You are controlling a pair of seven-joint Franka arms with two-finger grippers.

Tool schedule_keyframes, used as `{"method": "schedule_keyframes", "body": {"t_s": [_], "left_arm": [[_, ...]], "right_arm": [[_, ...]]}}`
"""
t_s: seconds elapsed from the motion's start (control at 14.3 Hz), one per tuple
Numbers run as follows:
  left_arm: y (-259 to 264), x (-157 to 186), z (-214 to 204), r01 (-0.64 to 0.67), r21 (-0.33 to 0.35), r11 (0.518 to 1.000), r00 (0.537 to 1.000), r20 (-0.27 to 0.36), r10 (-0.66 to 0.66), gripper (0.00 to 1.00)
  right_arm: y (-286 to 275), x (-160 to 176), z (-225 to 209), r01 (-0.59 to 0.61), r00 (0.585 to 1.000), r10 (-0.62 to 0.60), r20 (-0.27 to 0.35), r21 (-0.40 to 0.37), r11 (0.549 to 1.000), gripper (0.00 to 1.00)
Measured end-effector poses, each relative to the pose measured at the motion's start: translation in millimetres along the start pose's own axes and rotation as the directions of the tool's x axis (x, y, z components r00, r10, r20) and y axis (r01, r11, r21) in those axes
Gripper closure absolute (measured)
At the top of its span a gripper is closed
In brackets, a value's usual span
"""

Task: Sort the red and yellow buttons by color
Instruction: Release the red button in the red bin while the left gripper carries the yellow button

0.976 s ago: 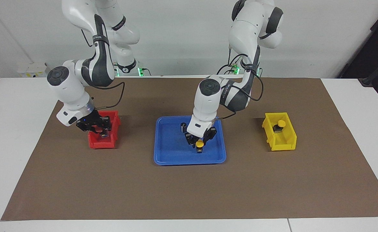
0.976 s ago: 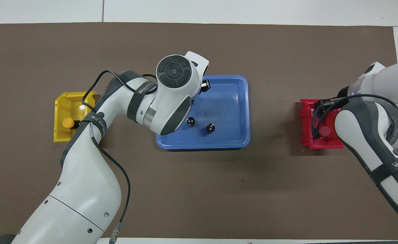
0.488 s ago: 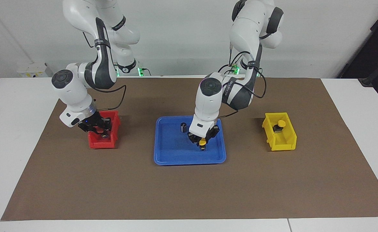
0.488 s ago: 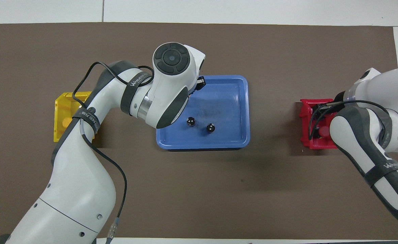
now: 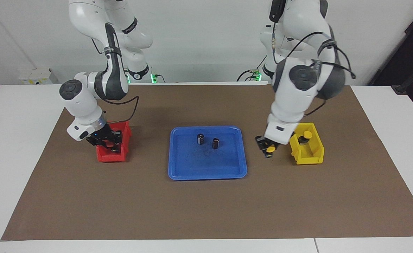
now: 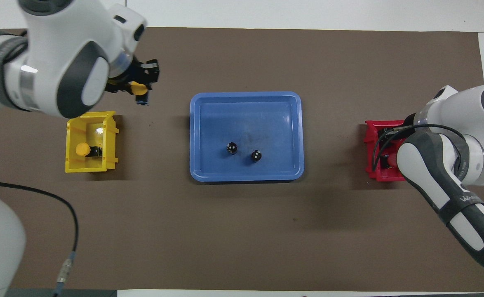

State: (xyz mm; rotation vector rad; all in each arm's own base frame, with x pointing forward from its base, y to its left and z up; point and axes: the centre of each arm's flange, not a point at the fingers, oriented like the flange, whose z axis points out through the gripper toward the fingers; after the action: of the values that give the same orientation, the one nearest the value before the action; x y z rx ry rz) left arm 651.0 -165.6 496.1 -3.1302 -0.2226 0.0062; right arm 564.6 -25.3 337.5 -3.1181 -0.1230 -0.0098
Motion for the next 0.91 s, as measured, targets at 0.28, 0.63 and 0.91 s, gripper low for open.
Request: {"method": "schedule_keyframes", "body": {"t_s": [0.28, 0.63, 0.91], "left_arm": [[-89, 10, 38, -0.039, -0.019, 0.999, 0.999, -0.019, 0.038, 0.58], [-100, -27, 89, -0.082, -0.025, 0.996, 0.996, -0.023, 0.081, 0.58], [-125, -30, 86, -0.084, -0.025, 0.996, 0.996, -0.022, 0.083, 0.58]], "right_arm": [[0, 0, 1, 0.0, 1.0, 0.0, -0.001, 0.0, 1.0, 0.33], [0, 10, -19, 0.003, 1.0, -0.003, 0.0, -0.002, 1.0, 0.26], [1, 25, -73, 0.005, 1.0, -0.005, 0.013, -0.003, 1.0, 0.17]]}}
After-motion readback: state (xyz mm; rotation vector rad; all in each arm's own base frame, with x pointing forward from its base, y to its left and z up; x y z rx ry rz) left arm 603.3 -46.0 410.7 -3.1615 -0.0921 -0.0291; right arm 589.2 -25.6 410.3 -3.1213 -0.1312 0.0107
